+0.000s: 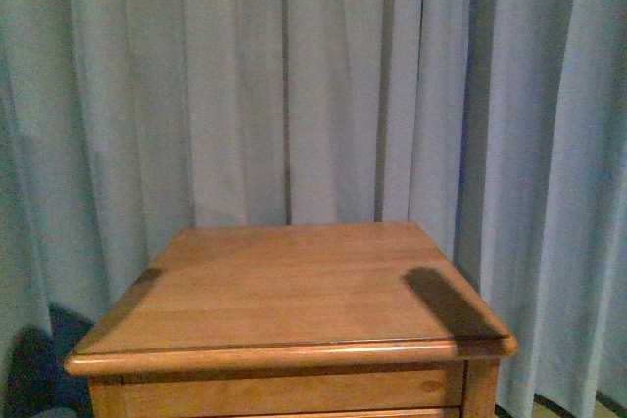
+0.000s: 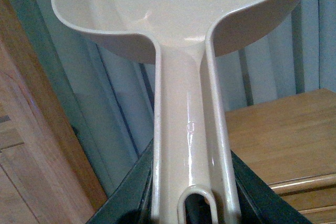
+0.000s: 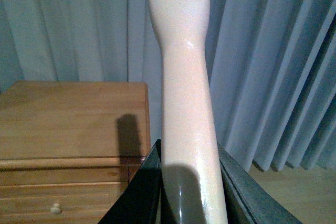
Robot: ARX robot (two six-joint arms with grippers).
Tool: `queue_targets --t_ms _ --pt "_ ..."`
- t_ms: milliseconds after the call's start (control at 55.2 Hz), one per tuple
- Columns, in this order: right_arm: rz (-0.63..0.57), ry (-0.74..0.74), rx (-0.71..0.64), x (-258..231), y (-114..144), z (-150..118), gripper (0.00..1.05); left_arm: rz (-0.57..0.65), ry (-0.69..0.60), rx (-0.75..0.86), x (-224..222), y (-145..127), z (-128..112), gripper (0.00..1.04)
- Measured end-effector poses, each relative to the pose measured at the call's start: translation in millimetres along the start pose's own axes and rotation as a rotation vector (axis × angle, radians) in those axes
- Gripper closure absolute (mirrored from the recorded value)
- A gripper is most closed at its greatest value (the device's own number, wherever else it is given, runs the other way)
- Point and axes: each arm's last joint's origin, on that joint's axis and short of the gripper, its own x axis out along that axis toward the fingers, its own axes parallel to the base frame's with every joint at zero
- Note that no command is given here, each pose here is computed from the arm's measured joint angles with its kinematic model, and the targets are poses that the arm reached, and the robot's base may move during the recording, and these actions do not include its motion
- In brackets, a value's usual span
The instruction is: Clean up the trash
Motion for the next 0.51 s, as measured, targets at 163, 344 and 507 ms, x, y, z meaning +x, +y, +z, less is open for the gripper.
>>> queue_targets --t_ms 163,344,507 --pt "0.0 0.0 0.0 0.0 0.0 0.0 0.83 0.0 0.0 0.0 0.0 0.0 0.0 0.77" --pt "0.0 0.0 0.0 0.0 0.0 0.0 0.83 0.0 0.0 0.0 0.0 0.0 0.0 0.77" --pt "0.0 0.0 0.0 0.0 0.0 0.0 0.83 0.0 0.0 0.0 0.0 0.0 0.0 0.77"
